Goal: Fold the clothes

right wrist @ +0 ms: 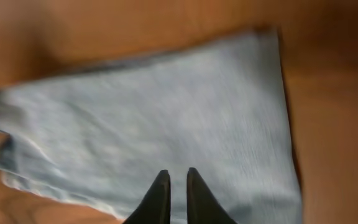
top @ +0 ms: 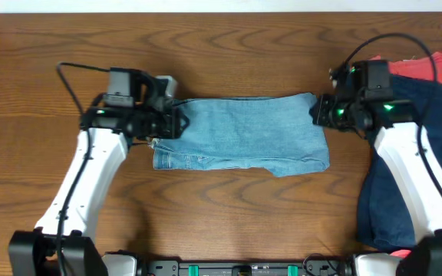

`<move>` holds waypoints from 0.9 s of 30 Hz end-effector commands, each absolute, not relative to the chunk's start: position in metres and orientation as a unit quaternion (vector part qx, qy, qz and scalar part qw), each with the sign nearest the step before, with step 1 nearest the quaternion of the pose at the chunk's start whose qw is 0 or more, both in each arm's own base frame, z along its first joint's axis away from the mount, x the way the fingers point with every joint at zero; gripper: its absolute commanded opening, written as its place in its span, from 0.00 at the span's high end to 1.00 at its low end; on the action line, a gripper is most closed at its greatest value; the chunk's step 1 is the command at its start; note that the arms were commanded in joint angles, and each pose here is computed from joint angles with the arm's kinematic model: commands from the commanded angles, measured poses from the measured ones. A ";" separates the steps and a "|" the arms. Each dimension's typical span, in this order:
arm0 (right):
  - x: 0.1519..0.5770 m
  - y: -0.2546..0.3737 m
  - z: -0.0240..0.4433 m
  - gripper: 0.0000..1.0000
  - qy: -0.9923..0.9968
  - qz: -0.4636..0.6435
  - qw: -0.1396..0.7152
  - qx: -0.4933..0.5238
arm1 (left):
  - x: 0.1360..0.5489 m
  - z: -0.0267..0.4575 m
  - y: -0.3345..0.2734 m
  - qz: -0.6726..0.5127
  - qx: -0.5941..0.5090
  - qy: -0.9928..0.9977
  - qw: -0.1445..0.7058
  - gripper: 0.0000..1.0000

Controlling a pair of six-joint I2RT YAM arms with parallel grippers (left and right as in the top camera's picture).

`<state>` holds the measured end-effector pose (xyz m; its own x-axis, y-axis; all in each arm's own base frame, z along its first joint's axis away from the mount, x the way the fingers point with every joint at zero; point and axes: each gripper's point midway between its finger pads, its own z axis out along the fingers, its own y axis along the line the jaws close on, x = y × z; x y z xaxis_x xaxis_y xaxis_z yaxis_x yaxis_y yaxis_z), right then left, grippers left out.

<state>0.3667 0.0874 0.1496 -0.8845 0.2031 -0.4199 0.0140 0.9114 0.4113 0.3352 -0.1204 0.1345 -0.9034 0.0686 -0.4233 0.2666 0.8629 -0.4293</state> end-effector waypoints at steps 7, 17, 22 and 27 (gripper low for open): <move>0.409 0.076 0.094 0.99 0.956 0.133 0.245 0.088 | 0.288 0.039 -0.121 -0.134 0.123 0.982 0.049 0.61; 0.415 0.039 -0.035 0.99 0.974 0.070 0.152 0.150 | 0.272 -0.009 -0.098 -0.075 0.076 0.994 -0.036 0.63; 0.410 0.024 -0.030 0.98 0.973 0.071 0.140 0.169 | 0.279 0.000 -0.098 -0.077 0.074 0.994 -0.023 0.62; 0.404 0.039 0.031 0.94 0.969 0.120 0.164 0.140 | 0.292 0.036 -0.094 -0.086 0.060 0.994 -0.011 0.56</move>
<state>0.4117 0.0469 0.0062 -0.9135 0.3137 -0.2590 0.2441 0.9321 0.2677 0.2704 -0.1027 0.0099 -0.9846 0.1531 0.0843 0.1342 0.9712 -0.1972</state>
